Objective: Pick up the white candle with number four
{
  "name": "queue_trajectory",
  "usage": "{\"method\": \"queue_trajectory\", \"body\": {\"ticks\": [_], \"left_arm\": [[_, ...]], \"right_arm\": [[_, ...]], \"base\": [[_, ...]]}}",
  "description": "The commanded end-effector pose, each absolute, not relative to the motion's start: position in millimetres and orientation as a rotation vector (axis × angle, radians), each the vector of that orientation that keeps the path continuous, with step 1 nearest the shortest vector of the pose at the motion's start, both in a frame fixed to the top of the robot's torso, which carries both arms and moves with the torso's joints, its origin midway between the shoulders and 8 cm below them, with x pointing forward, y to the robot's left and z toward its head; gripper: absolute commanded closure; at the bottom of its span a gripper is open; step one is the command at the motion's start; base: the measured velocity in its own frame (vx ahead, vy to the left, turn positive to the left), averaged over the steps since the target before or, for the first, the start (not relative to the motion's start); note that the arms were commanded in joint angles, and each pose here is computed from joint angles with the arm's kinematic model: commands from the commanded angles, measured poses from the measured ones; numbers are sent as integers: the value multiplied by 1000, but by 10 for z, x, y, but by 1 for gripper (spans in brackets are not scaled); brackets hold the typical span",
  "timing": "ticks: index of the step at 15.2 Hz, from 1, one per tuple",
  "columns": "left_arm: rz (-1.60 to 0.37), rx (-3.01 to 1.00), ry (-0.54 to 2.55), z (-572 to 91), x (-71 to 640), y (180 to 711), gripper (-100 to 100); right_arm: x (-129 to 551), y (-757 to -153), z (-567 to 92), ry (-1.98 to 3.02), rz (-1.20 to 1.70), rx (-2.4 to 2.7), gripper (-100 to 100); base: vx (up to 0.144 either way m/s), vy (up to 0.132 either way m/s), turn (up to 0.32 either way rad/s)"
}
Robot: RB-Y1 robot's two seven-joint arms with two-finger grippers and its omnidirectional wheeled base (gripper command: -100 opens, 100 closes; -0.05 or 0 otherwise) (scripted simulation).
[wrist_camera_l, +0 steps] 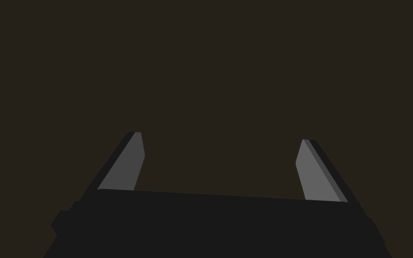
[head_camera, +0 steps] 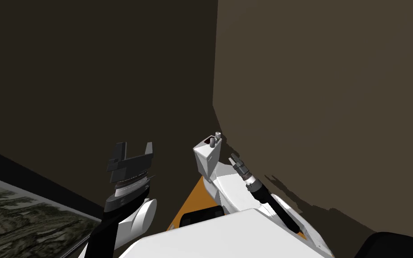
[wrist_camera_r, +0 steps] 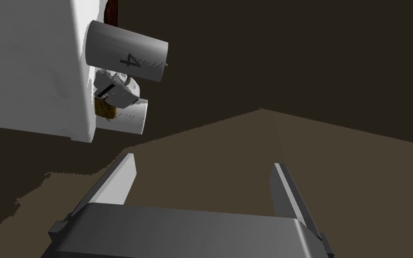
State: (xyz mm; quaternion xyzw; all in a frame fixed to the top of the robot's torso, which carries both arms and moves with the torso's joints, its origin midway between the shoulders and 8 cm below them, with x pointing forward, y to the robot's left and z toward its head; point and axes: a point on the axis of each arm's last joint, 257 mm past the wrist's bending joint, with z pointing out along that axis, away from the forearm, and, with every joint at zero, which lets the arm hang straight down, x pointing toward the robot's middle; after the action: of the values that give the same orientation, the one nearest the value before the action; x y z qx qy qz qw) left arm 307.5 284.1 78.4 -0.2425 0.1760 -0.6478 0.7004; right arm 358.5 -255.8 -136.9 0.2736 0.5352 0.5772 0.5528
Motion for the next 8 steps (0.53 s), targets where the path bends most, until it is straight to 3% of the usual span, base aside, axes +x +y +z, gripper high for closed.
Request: {"method": "queue_trajectory", "body": {"ticks": [1, 8], "left_arm": [[-1443, -540, 392, 784, 3075, 2841, 0], [-1443, -540, 392, 784, 3075, 2841, 0]], "right_arm": [[3524, -2620, -1558, 1321, 1366, 671, -100], [3434, -2717, -1759, 1456, 1341, 633, -100]], "base": [[1, 14, 99], [3, 12, 57]]}}
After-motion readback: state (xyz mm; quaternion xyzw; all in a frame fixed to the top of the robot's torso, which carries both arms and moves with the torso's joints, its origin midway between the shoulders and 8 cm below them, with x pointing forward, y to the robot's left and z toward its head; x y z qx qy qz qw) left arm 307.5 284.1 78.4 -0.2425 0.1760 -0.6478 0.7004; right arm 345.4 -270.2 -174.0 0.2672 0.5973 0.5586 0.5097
